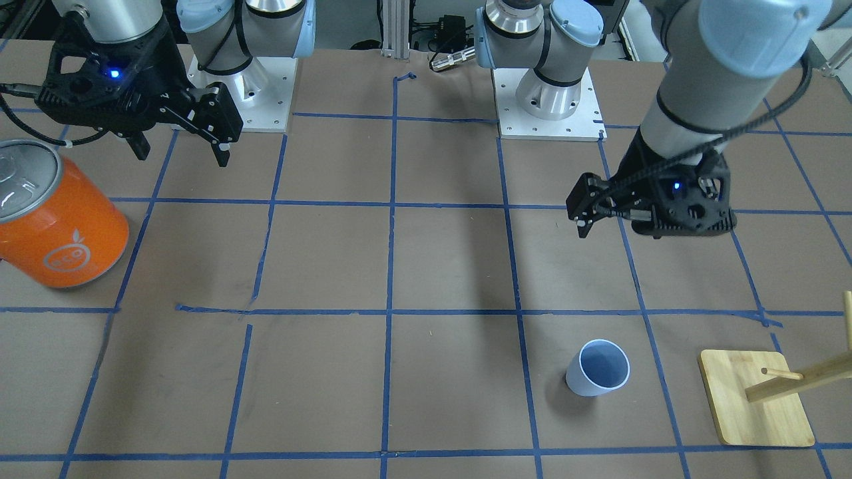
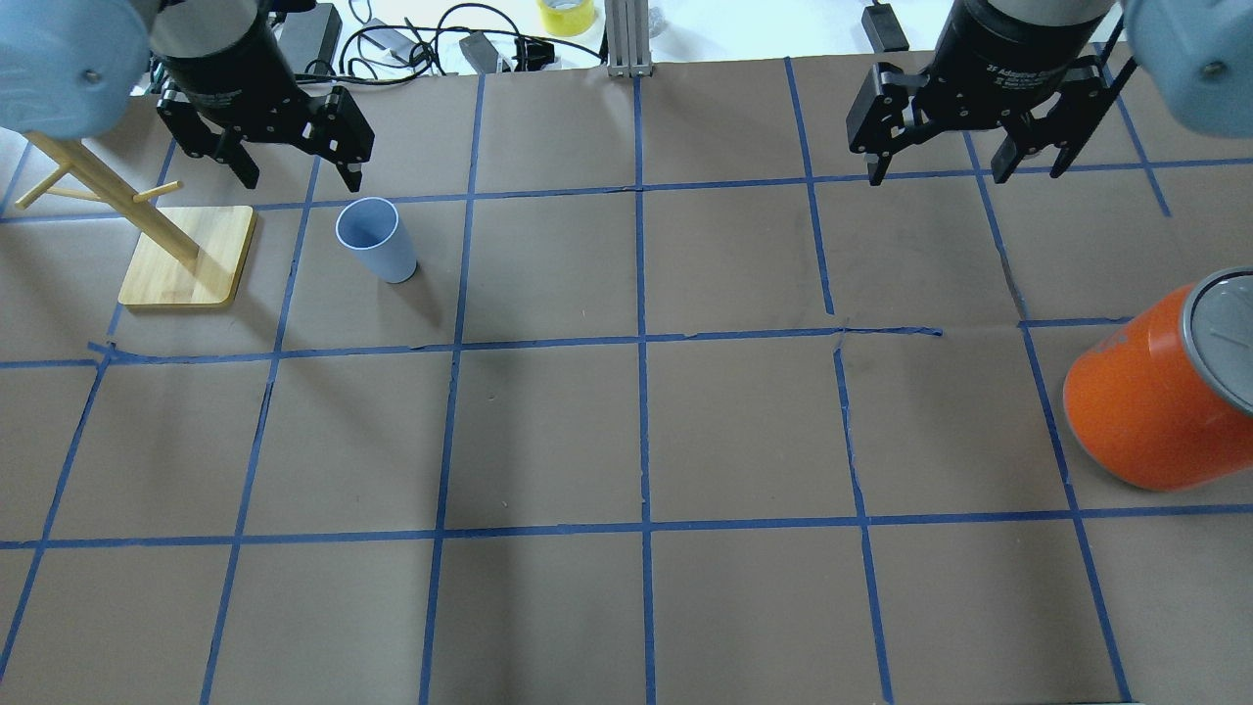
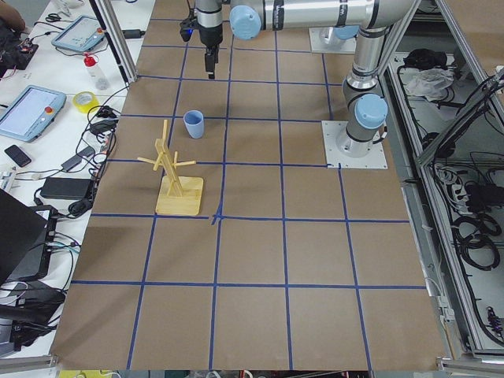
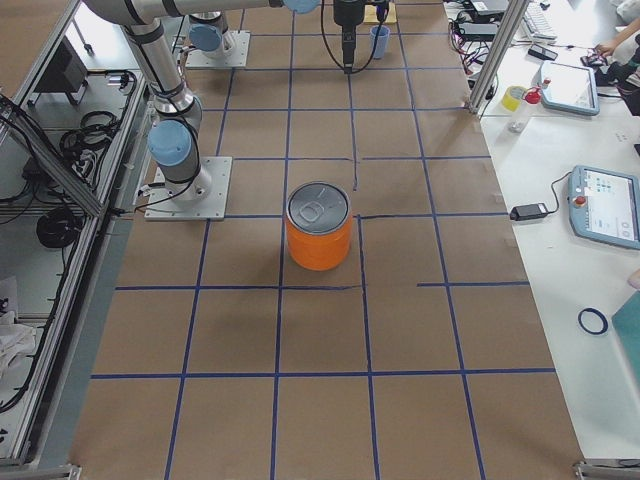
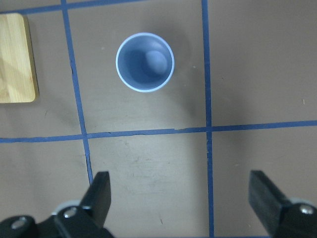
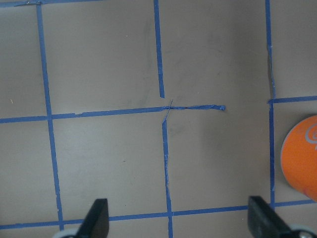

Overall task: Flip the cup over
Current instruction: 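Open the left gripper and raise it away from the cup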

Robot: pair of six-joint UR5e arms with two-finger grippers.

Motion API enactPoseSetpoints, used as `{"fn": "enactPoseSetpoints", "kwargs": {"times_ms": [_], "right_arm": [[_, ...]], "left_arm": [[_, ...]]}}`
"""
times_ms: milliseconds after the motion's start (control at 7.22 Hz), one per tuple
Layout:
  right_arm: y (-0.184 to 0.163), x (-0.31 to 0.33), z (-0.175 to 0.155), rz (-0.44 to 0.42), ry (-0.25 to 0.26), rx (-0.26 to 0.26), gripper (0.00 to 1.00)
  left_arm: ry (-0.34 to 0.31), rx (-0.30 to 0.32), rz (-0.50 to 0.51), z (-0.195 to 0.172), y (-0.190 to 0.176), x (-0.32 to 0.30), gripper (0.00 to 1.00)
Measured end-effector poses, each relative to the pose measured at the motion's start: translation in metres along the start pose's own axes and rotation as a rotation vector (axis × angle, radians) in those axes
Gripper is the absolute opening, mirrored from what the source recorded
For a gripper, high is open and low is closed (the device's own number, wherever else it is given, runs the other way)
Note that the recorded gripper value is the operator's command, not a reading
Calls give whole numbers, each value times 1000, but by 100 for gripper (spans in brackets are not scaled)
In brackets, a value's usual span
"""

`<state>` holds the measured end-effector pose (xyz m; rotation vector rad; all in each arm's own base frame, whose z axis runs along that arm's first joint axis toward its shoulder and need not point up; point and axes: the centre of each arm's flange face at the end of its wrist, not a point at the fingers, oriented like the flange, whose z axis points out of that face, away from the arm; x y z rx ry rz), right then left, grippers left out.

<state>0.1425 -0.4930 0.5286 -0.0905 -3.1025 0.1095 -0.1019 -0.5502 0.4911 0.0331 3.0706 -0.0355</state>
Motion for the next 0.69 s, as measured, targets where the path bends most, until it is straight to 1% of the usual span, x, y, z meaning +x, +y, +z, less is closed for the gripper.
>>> {"fn": "enactPoseSetpoints", "kwargs": {"times_ms": [138,277,415,692], "right_arm": [[0,0,0,0,1,0,100],[0,0,0,0,1,0,100],[0,0,0,0,1,0,100],[0,0,0,0,0,0,100]], "left_arm": [[25,11,-16,-20,21,5,100],[63,25,-23,-32,33,12,100],[83,29,-20,-36,41,16,100],[94,20,-14,-32,49,19,100]]}}
